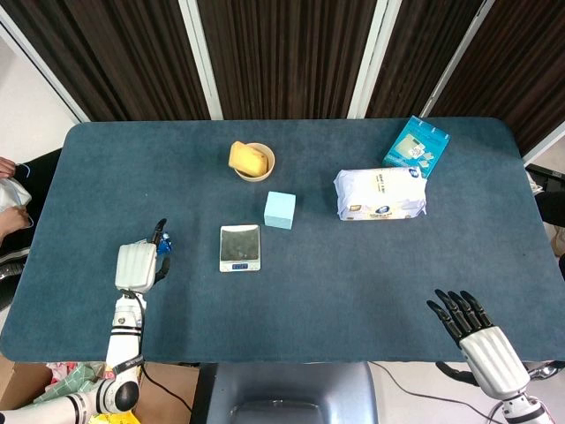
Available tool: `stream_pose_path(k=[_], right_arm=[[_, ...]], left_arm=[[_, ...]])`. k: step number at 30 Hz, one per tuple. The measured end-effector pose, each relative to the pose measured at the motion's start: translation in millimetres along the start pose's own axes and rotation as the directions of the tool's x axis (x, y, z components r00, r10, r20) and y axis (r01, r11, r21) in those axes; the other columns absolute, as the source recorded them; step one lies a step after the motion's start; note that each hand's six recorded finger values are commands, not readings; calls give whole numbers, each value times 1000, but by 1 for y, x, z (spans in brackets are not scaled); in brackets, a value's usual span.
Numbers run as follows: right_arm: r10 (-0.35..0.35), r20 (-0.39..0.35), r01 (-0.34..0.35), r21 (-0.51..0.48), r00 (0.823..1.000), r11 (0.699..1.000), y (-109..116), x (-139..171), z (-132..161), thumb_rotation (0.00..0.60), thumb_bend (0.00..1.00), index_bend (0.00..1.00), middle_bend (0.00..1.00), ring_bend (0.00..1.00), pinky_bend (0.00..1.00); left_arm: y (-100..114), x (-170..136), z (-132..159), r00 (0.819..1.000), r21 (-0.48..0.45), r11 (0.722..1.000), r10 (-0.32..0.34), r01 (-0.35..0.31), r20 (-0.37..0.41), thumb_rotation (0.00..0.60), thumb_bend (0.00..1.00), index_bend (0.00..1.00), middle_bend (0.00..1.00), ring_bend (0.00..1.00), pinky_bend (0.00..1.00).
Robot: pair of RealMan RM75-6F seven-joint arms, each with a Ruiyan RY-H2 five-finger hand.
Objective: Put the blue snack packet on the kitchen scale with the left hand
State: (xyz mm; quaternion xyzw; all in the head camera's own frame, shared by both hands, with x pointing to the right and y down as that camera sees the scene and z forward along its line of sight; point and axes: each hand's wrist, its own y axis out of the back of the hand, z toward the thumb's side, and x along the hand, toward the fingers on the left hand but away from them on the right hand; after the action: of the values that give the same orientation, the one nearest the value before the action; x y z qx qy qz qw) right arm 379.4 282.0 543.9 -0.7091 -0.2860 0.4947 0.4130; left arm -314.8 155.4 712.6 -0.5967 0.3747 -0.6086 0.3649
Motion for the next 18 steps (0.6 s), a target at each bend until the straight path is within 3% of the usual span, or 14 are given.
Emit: stream_pose_path(k=[4, 8, 18], right_arm=[[5, 0, -5, 1, 1000, 1000, -1, -1, 0, 600, 193, 0, 0, 0, 0], [11, -4, -11, 2, 1000, 1000, -2, -1, 1, 600, 193, 0, 0, 0, 0], [11, -2, -11, 2, 1000, 1000, -2, -2, 1, 600, 193, 0, 0, 0, 0]], left_arm=[[-12, 5, -22, 996, 69, 995, -69, 73, -59, 600, 329, 176, 1000, 1000, 1000], [-16, 9, -35, 992, 104, 990, -86, 95, -93, 600, 325, 186, 1000, 1000, 1000], [-27, 15, -38, 985, 68, 989, -120, 129, -121, 600, 308, 224, 1000, 1000, 1000]])
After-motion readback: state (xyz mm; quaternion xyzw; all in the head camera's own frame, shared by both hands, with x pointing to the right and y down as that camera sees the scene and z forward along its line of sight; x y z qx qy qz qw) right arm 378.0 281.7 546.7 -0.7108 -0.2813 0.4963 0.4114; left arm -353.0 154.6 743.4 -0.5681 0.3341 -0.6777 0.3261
